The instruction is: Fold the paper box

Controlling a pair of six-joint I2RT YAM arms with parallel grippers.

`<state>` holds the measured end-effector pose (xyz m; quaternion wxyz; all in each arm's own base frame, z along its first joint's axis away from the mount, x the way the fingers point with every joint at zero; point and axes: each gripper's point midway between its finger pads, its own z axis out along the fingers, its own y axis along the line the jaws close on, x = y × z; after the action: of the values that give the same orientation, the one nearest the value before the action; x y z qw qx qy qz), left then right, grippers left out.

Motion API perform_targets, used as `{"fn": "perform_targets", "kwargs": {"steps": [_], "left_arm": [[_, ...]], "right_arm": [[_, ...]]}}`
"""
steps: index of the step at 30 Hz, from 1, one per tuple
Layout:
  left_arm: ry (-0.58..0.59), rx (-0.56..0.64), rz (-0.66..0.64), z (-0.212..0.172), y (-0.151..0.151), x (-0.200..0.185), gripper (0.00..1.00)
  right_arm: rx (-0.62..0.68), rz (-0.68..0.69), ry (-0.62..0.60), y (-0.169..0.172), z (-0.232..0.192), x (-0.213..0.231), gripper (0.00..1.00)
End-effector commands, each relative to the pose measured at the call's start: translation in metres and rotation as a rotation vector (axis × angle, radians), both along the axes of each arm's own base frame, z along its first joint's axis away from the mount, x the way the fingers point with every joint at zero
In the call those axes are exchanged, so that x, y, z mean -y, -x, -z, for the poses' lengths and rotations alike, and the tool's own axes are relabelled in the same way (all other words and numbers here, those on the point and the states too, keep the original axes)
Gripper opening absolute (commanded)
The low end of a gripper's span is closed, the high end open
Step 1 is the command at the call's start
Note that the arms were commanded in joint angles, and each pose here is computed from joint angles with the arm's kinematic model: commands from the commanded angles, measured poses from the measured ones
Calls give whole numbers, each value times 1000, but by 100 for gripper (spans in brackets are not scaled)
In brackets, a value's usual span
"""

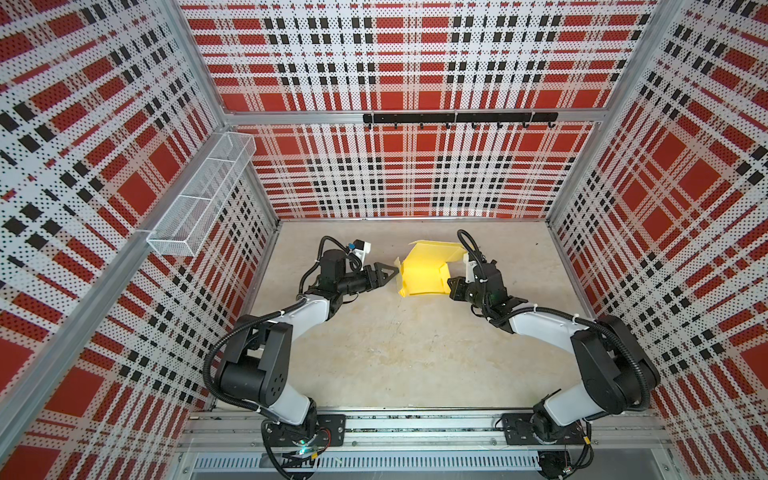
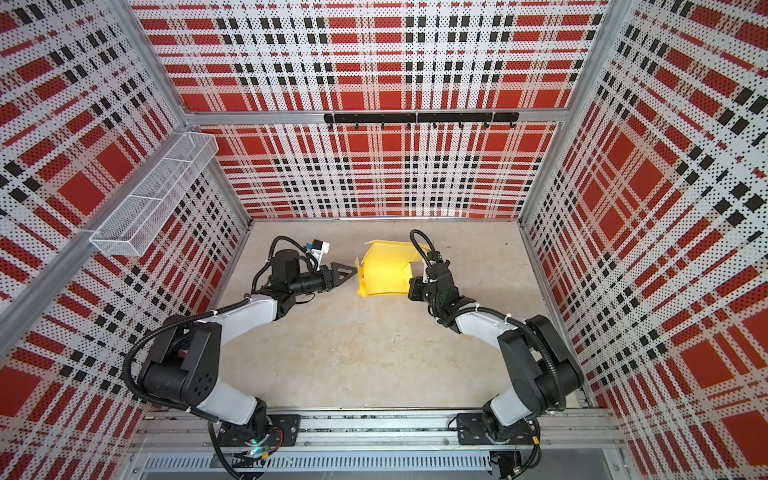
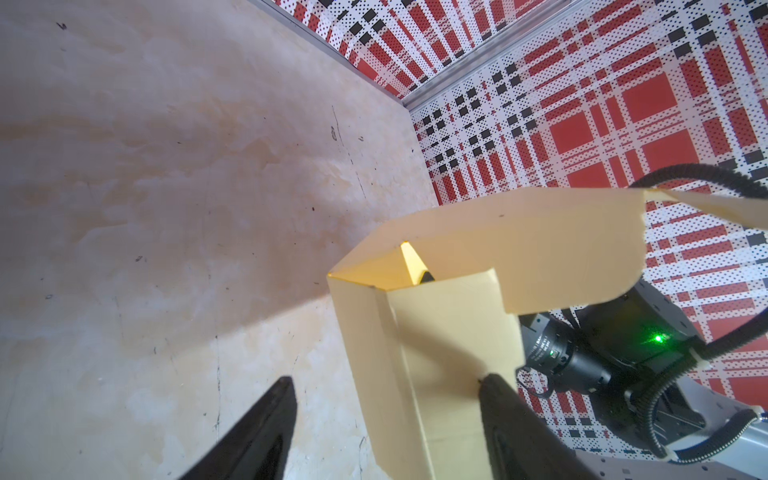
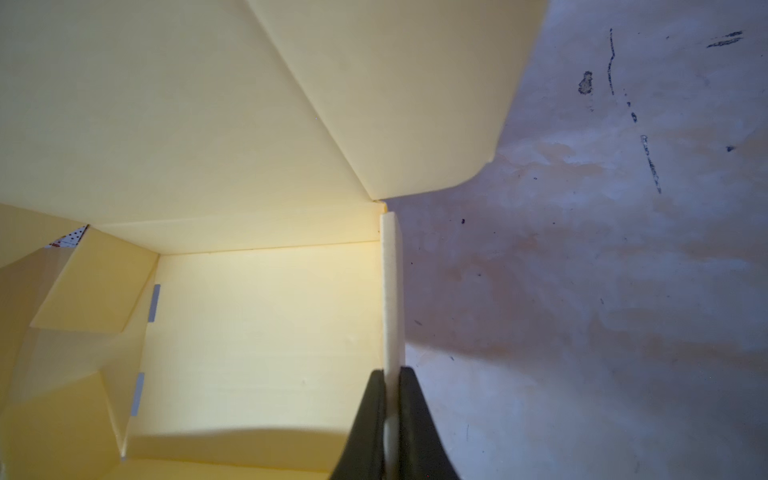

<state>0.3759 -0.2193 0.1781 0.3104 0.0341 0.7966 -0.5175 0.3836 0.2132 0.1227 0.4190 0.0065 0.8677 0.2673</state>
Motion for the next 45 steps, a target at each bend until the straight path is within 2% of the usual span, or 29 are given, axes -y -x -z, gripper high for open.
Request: {"fn": "perform_targets", "kwargs": {"steps": [1, 6, 16, 22, 25, 29, 32, 36, 40, 45], "left_arm": [[13, 42, 18, -11, 1, 8, 74], [-3, 24, 20, -4, 2, 14, 73], [-143, -55, -79, 31, -4, -6, 55], [-147, -59, -72, 32, -2, -5, 52], [-81, -46, -54, 13, -2, -5, 58], [56, 35, -24, -27, -1, -13, 69], [78, 59, -24, -33, 1, -18, 73], [71, 78, 32, -33, 9, -4, 81], [66, 66, 29, -27, 11, -3, 81], [56, 58, -1, -21, 8, -11, 75]], "right_arm": [[81, -7, -42, -13, -28, -6, 11], [76, -9, -43, -10, -27, -7, 10], [94, 0, -23, -9, -33, -2, 10], [92, 0, -22, -9, -33, -2, 10], [89, -1, -20, -8, -32, -2, 10], [88, 7, -10, -6, -30, 2, 10], [91, 4, -8, -6, -32, 2, 10], [92, -3, -9, -8, -34, -1, 10], [94, -4, -18, -9, -35, -3, 10], [97, -1, -16, -8, -36, -1, 10]]}}
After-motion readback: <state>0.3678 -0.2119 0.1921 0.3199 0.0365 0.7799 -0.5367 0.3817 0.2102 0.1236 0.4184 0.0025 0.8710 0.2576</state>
